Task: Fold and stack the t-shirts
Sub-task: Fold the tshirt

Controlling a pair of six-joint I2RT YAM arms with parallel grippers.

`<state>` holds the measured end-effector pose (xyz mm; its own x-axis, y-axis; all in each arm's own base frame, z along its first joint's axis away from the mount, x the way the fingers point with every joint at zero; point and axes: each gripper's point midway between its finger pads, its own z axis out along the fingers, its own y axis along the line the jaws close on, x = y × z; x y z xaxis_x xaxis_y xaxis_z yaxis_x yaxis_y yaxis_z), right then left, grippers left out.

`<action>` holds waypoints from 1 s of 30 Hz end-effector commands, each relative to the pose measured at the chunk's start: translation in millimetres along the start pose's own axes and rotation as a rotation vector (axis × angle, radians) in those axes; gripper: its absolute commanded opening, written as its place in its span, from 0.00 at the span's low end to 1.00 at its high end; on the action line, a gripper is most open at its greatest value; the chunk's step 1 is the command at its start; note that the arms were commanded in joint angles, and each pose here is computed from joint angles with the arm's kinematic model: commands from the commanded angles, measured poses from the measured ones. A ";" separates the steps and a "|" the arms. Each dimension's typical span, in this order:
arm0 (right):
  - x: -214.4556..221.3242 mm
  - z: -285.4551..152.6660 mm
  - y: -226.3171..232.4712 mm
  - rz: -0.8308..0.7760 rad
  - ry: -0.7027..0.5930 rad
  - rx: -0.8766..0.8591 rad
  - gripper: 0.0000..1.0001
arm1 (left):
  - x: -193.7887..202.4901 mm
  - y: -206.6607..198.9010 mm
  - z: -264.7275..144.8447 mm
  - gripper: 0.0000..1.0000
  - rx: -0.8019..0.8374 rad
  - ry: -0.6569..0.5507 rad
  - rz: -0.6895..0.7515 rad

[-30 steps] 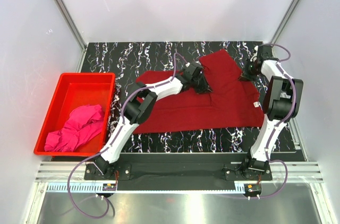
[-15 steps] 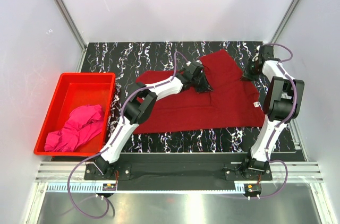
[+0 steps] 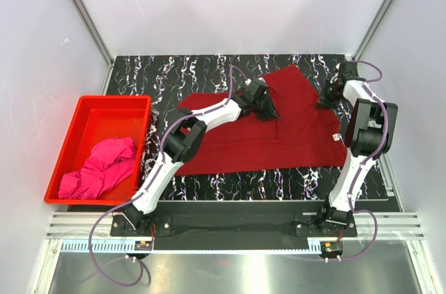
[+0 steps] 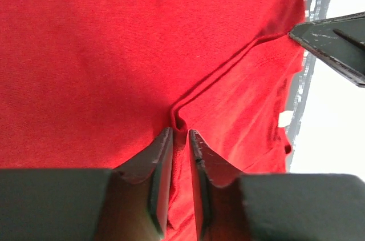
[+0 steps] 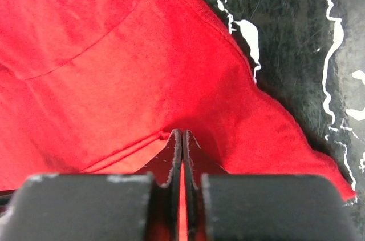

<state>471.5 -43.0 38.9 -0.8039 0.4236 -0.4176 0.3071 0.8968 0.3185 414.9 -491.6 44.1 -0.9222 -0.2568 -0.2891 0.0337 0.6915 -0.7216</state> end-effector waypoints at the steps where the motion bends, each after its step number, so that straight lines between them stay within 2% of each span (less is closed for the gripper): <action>1: -14.6 -0.8 2.7 0.012 -0.022 0.001 0.07 | -14.5 -4.5 -3.2 0.28 -0.022 -0.044 0.040; 2: -10.8 -0.3 -3.6 0.019 -0.003 0.033 0.16 | -14.9 8.3 -7.2 0.33 -0.088 -0.043 0.034; 5: -17.5 -15.1 -16.9 0.020 -0.006 0.141 0.23 | -27.1 15.0 -30.2 0.39 -0.183 -0.062 0.065; 9: -39.9 -45.8 -17.2 0.035 -0.060 0.207 0.41 | -67.4 -2.8 -80.8 0.49 -0.201 -0.154 0.231; 10: -44.2 -53.0 -14.7 0.050 -0.076 0.209 0.42 | -75.1 -10.1 -102.7 0.53 -0.194 -0.171 0.314; 12: -52.4 -60.5 -10.0 0.068 -0.102 0.202 0.46 | -90.9 -5.7 -127.2 0.55 -0.196 -0.195 0.378; 13: -55.5 -60.4 -7.9 0.078 -0.111 0.195 0.53 | -96.2 -0.1 -147.3 0.57 -0.212 -0.204 0.440; 14: -58.9 -58.1 -5.9 0.083 -0.116 0.185 0.55 | -110.9 15.5 -161.4 0.57 -0.242 -0.223 0.441; 16: -69.3 -51.9 5.3 0.090 -0.119 0.134 0.55 | -128.0 25.7 -189.9 0.57 -0.258 -0.251 0.471; 17: -74.7 -50.1 10.1 0.094 -0.127 0.116 0.53 | -137.2 50.9 -200.1 0.57 -0.298 -0.246 0.449; 20: -97.0 -40.2 29.7 0.094 -0.184 0.051 0.41 | -163.9 85.3 -231.3 0.55 -0.375 -0.287 0.434; 24: -125.1 -28.5 52.0 0.079 -0.234 -0.022 0.50 | -182.8 135.5 -250.0 0.54 -0.498 -0.296 0.430; 26: -121.7 -8.0 54.7 0.075 -0.193 -0.042 0.57 | -191.1 155.8 -255.8 0.54 -0.532 -0.286 0.403; 30: -133.5 4.5 71.2 0.034 -0.189 -0.087 0.60 | -200.5 198.3 -249.8 0.54 -0.592 -0.235 0.363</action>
<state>590.6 -52.5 104.7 -0.6691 0.4982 -0.5514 0.3415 0.8652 0.3673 505.7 -149.8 138.3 -0.7518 -0.0866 -0.6536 0.0380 0.9840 -0.1741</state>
